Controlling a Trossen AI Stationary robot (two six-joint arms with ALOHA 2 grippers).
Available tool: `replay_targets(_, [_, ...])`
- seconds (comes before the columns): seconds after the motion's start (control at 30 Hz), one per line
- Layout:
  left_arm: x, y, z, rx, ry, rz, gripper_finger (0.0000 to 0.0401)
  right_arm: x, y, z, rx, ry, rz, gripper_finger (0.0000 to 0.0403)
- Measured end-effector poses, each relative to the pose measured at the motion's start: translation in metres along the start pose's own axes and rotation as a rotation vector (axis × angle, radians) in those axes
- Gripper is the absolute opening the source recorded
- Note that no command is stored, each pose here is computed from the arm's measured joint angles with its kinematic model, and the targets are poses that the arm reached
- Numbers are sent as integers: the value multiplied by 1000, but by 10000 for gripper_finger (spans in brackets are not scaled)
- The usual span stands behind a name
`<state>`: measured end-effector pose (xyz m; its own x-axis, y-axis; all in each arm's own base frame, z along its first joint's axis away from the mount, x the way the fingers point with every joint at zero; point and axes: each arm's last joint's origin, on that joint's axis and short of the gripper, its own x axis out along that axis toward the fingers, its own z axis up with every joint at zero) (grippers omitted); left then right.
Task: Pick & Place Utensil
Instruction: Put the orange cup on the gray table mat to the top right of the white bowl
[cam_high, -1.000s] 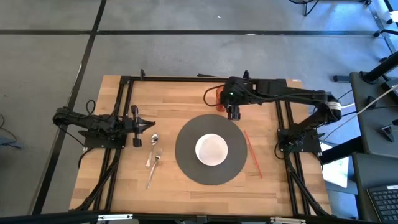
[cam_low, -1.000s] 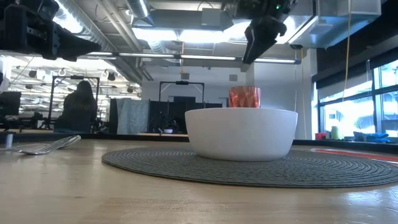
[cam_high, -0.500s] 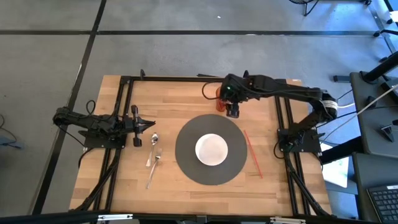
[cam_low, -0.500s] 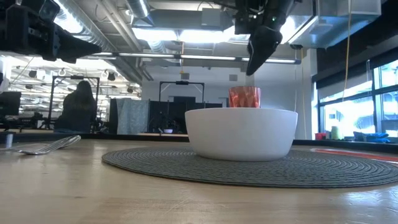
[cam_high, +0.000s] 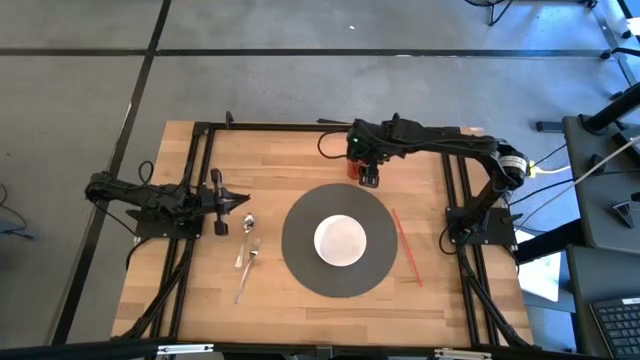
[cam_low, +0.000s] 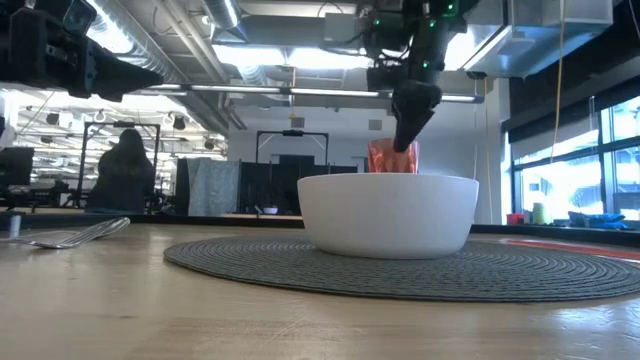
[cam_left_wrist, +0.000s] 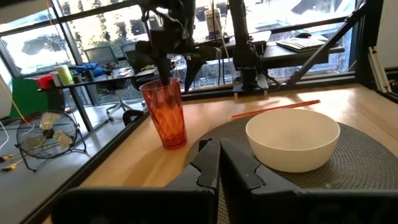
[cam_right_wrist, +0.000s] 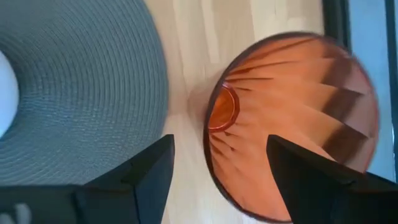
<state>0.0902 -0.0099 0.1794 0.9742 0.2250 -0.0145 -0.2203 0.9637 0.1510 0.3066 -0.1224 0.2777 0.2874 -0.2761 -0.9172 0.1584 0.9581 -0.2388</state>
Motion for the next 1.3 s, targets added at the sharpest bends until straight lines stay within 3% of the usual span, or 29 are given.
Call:
replay_targets(0.13, [0,1,0,0,3,22,6,9,-5,-1,19,28,0,249])
replay_targets(0.27, [0,1,0,0,4,20,6,14,-7,-1,25,47,2,218])
replay_targets(0.63, [0,1,-1,-14,8,20,6,14,-5,-4,13,74,14,16])
replay_targets(0.9, [0,0,-1,-13,13,19,6,4,1,-2,-14,112,32,12])
replay_targets(1.13, [0,1,-1,3,18,51,6,-44,28,16,-82,82,78,16])
replay_targets(1.3, [0,1,-2,-22,21,45,6,-83,63,24,-159,26,111,10])
